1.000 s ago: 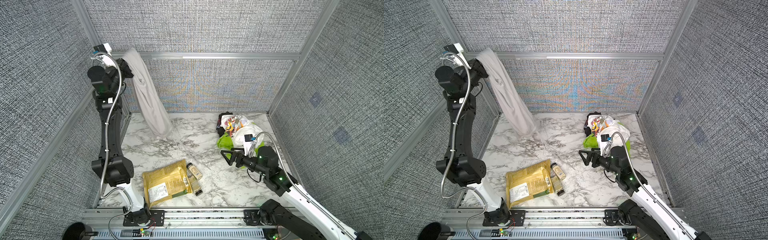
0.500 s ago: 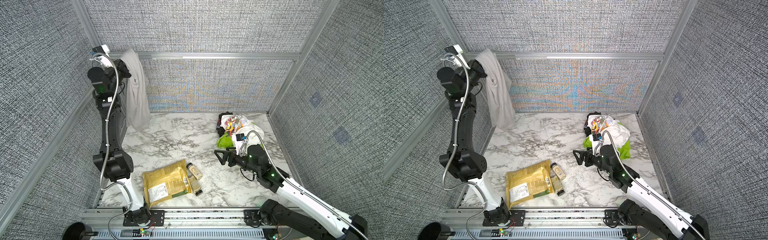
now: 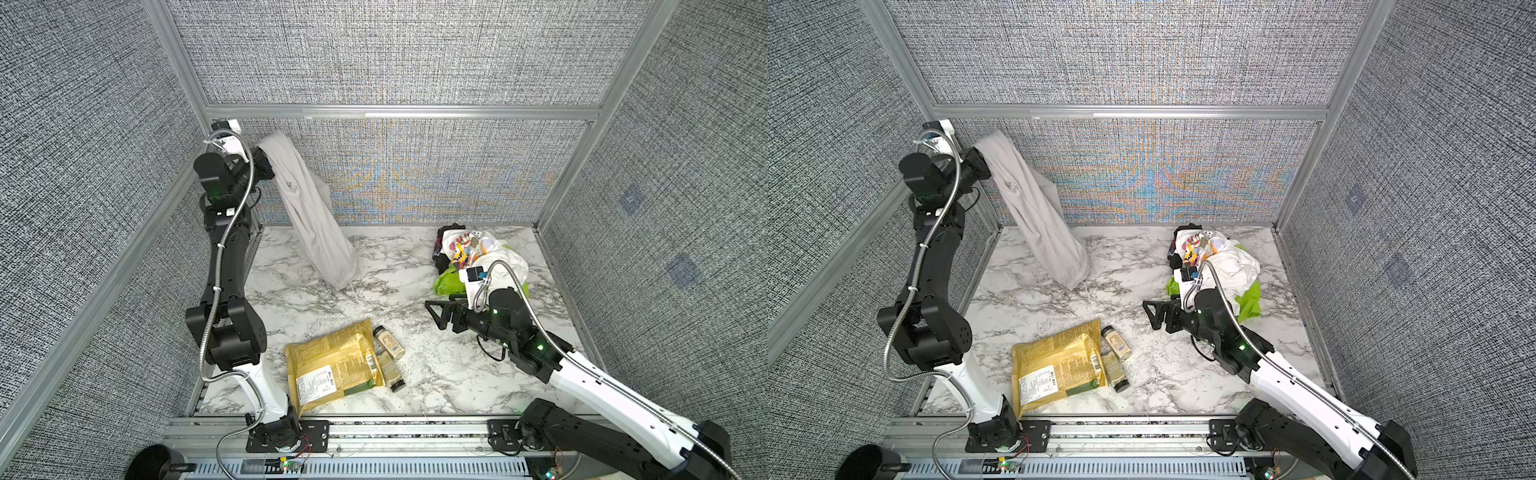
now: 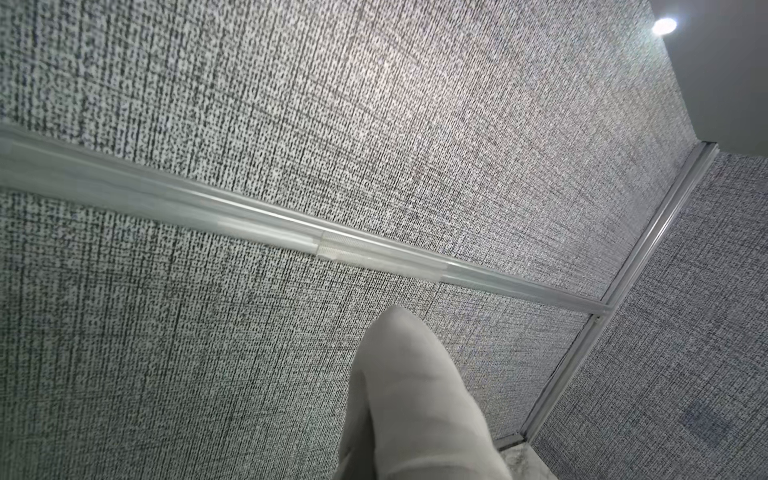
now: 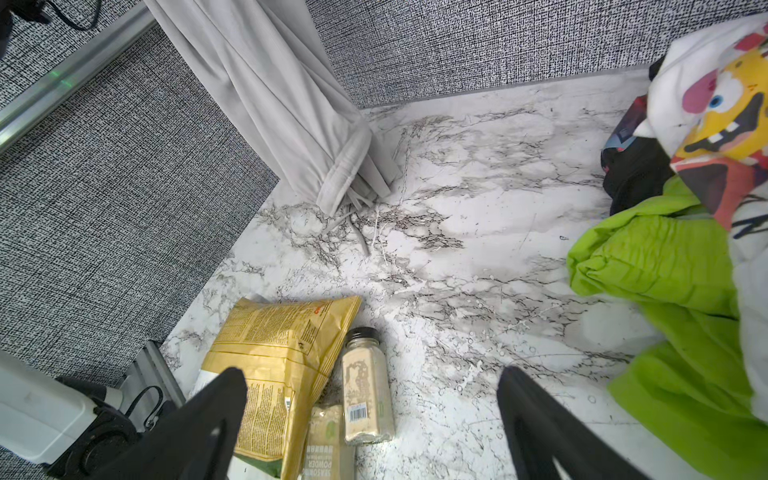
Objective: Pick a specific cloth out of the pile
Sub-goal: 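Lower the grey pants onto the open table with the left gripper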
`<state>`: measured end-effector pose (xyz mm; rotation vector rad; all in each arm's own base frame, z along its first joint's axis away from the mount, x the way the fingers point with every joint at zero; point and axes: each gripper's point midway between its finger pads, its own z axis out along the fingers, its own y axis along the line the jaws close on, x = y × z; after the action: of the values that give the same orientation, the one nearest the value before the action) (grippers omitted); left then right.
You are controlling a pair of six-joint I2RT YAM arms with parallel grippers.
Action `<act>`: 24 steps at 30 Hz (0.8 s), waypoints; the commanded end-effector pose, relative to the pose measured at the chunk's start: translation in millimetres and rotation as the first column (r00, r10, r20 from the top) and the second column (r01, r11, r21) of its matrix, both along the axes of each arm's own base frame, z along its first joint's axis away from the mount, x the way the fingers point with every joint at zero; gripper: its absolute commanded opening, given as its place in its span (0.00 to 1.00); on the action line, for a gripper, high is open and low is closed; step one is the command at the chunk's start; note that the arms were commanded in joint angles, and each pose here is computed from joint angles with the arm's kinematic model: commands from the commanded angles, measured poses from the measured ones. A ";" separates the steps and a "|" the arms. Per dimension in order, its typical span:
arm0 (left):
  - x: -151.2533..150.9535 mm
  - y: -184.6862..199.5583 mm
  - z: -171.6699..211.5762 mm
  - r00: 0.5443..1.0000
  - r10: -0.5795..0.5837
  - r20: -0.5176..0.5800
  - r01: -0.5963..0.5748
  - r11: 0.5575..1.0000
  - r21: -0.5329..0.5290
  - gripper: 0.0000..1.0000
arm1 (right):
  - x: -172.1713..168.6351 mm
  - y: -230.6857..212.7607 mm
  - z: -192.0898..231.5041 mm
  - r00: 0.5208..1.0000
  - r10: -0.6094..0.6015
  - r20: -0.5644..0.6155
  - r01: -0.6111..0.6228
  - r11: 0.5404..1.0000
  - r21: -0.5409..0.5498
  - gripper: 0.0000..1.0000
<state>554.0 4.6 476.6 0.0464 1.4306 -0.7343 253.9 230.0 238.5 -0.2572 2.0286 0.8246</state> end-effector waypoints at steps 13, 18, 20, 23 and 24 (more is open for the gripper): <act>-39.3 -99.3 -130.0 0.993 0.015 -0.115 0.013 0.971 0.239 0.00 | 4.4 4.3 3.7 1.000 -0.003 0.030 0.003 1.000 -0.001 0.99; -48.5 -71.0 -189.0 0.952 0.180 -0.247 -0.119 0.963 0.242 0.00 | 3.8 3.9 4.7 0.999 0.004 0.035 -0.003 1.000 -0.018 0.99; -49.7 -61.7 -205.6 0.928 0.222 -0.300 -0.149 0.958 0.246 0.00 | 4.3 3.9 3.3 0.999 0.004 0.034 -0.003 1.000 -0.024 0.99; -53.4 -46.2 -234.3 0.886 0.264 -0.380 -0.193 0.958 0.214 0.00 | 4.1 4.9 1.4 1.000 0.007 0.029 -0.007 1.000 -0.026 0.99; -54.2 -40.4 -243.0 0.873 0.277 -0.402 -0.209 0.956 0.204 0.00 | 3.9 5.2 1.1 1.000 0.009 0.029 -0.009 1.000 -0.027 0.99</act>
<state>498.0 -57.5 240.9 -0.0580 1.8834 -0.4766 256.3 233.0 233.2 -0.2828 2.0399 0.7924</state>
